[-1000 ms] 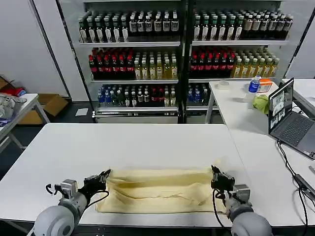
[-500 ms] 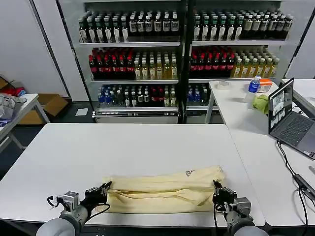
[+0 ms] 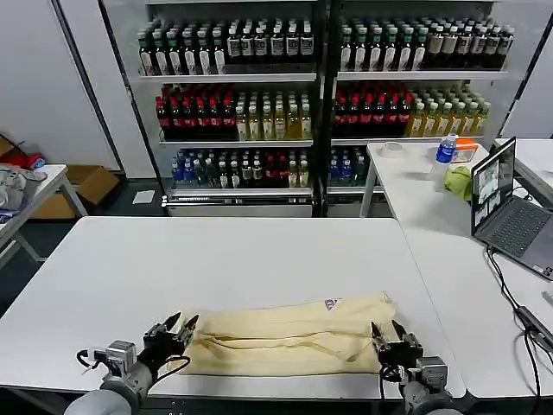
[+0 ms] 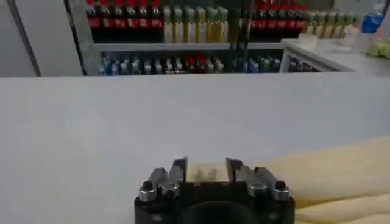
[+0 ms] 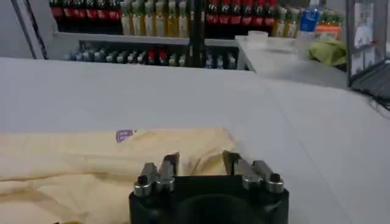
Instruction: Fold and organize the clothes.
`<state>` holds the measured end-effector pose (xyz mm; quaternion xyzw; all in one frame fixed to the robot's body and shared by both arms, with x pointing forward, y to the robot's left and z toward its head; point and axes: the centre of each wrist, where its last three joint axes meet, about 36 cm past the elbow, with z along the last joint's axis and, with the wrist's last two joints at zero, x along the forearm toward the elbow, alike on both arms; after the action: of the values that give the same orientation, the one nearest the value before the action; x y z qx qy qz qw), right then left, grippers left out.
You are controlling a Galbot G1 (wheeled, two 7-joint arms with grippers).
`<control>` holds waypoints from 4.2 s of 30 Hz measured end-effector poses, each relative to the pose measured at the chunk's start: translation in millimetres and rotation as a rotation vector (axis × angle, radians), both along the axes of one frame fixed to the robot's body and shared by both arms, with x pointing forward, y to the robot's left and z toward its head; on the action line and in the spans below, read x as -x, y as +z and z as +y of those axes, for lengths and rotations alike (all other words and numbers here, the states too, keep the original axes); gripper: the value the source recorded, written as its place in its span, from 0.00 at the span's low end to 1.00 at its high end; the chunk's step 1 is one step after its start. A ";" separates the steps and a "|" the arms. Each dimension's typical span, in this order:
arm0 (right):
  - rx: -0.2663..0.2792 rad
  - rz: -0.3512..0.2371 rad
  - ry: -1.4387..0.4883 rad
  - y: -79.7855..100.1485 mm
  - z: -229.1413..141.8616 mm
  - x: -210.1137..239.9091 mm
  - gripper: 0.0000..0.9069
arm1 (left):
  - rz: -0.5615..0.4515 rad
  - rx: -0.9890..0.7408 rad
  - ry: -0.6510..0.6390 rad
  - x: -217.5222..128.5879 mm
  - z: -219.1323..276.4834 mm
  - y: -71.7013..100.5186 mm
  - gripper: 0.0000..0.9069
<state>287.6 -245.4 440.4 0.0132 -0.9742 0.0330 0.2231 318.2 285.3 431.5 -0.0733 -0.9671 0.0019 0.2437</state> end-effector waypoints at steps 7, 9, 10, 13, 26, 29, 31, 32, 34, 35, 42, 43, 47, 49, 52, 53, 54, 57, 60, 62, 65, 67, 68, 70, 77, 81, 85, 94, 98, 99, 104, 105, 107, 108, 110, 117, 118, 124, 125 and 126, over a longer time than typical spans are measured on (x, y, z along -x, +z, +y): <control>0.001 -0.015 -0.005 6.8 0.4 11.8 1.00 | 0.009 0.015 0.063 11.9 -10.0 -10.6 1.00; 0.001 -0.015 -0.004 7.9 0.8 14.2 1.00 | 0.017 0.027 0.074 13.3 -13.4 -13.9 1.00; 0.001 -0.016 -0.004 8.5 0.9 15.0 1.00 | 0.021 0.033 0.080 13.7 -15.0 -15.4 1.00; 0.003 -0.017 -0.003 9.9 0.8 17.3 1.00 | 0.036 0.053 0.093 14.5 -19.6 -19.5 1.00; 0.011 -0.028 -0.012 15.2 -2.8 19.6 1.00 | 0.093 0.129 0.116 14.8 -32.2 -34.2 0.02; 0.011 -0.029 -0.014 15.7 -2.7 19.7 1.00 | 0.097 0.140 0.122 14.1 -32.3 -35.6 0.02; 0.010 -0.031 -0.016 16.2 -2.8 19.8 1.00 | 0.100 0.148 0.127 14.2 -32.1 -36.0 0.01; 0.010 -0.031 -0.017 16.4 -3.0 19.7 1.00 | 0.102 0.151 0.129 14.4 -31.8 -36.1 0.01; 0.009 -0.034 -0.019 17.3 -3.5 19.5 1.00 | 0.104 0.159 0.132 15.1 -31.0 -35.7 0.01; 0.009 -0.035 -0.019 17.9 -3.7 19.4 1.00 | 0.105 0.161 0.133 15.3 -30.4 -35.5 0.02; 0.010 -0.043 -0.020 20.6 -6.1 18.7 1.00 | 0.103 0.168 0.142 15.3 -20.4 -31.0 0.01; 0.010 -0.044 -0.020 20.8 -6.5 18.6 1.00 | 0.102 0.166 0.146 15.1 -18.0 -30.2 0.01; 0.008 -0.050 -0.019 22.1 -7.5 17.1 1.00 | 0.095 0.154 0.162 12.4 -4.2 -24.8 0.01; 0.007 -0.051 -0.019 22.3 -7.8 16.1 1.00 | 0.088 0.144 0.175 9.5 5.8 -21.3 0.02; 0.005 -0.053 -0.017 22.4 -8.2 14.7 1.00 | 0.071 0.116 0.200 3.7 25.4 -14.5 0.01; 0.004 -0.053 -0.016 22.4 -8.3 14.0 1.00 | 0.064 0.103 0.212 1.7 33.2 -11.9 0.01; 0.004 -0.054 -0.016 22.5 -8.6 13.4 1.00 | 0.059 0.091 0.221 -0.4 40.9 -9.5 0.01; 0.002 -0.056 -0.013 22.6 -9.5 11.2 1.00 | 0.038 0.043 0.257 -7.8 67.7 -0.7 0.01; 0.002 -0.058 -0.012 22.9 -10.6 8.9 1.00 | 0.021 -0.007 0.295 -14.9 95.5 8.5 0.01; 0.001 -0.060 -0.010 23.3 -11.4 7.5 1.00 | 0.009 -0.040 0.324 -19.3 114.0 16.0 0.01; 0.000 -0.063 -0.008 23.8 -12.2 5.6 1.00 | -0.010 -0.075 0.352 -22.8 131.8 28.1 0.01; 0.000 -0.062 -0.006 23.3 -12.2 4.6 1.00 | -0.018 -0.087 0.361 -23.7 136.8 34.1 0.01; 0.000 -0.060 -0.004 22.7 -12.3 4.1 1.00 | -0.026 -0.092 0.362 -24.4 137.6 38.4 0.02; 0.001 -0.058 -0.001 21.9 -12.3 3.4 1.00 | -0.050 -0.101 0.356 -25.7 135.0 48.6 0.01; 0.012 -0.052 0.002 20.2 -14.8 2.2 1.00 | -0.108 -0.096 0.290 -23.1 97.8 68.3 0.02; 0.021 -0.045 0.003 18.8 -17.2 1.7 1.00 | -0.128 -0.062 0.242 -20.0 65.7 71.0 0.01; 0.026 -0.044 0.005 17.8 -19.1 -0.5 1.00 | -0.130 -0.028 0.189 -12.2 31.6 67.9 0.01; 0.027 -0.036 0.013 12.7 -18.2 -5.9 1.00 | -0.129 -0.040 0.099 -4.1 -36.8 49.3 0.01; 0.026 -0.032 0.016 10.4 -16.8 -8.3 1.00 | -0.122 -0.051 0.070 -5.3 -62.3 38.1 0.01; 0.026 -0.030 0.017 9.7 -16.4 -8.9 1.00 | -0.120 -0.055 0.063 -6.3 -68.6 34.9 0.01; 0.026 -0.028 0.020 8.1 -15.3 -11.6 1.00 | -0.112 -0.071 0.028 -11.9 -95.1 21.9 0.02; 0.026 -0.028 0.019 7.8 -15.3 -12.3 1.00 | -0.110 -0.076 0.022 -12.9 -99.2 19.5 0.02; 0.026 -0.027 0.019 7.3 -15.1 -13.2 1.00 | -0.104 -0.082 0.010 -14.6 -107.8 14.2 0.02; 0.026 -0.026 0.019 6.6 -15.1 -13.5 1.00 | -0.101 -0.084 0.003 -14.9 -111.6 12.0 0.02; 0.026 -0.023 0.019 5.6 -15.0 -13.9 1.00 | -0.096 -0.089 -0.010 -15.4 -119.1 7.9 0.04; 0.025 -0.024 0.020 4.4 -14.1 -16.2 1.00 | -0.095 -0.079 -0.040 -20.2 -138.2 2.6 1.00; 0.024 -0.023 0.020 4.1 -13.7 -16.4 1.00 | -0.098 -0.075 -0.043 -20.7 -139.6 3.0 1.00; 0.018 -0.024 0.021 3.6 -11.1 -16.5 1.00 | -0.104 -0.016 -0.074 -18.5 -143.1 5.8 1.00; 0.017 -0.024 0.021 3.7 -11.0 -16.7 1.00 | -0.105 0.000 -0.080 -17.4 -143.0 7.1 1.00; 0.017 -0.025 0.021 3.8 -10.8 -16.8 1.00 | -0.105 0.016 -0.086 -16.3 -143.0 8.5 1.00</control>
<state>304.5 -256.2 444.1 0.0209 -0.9764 0.0435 0.2106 334.5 142.3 440.0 -0.1168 -0.9744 -0.0049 0.1919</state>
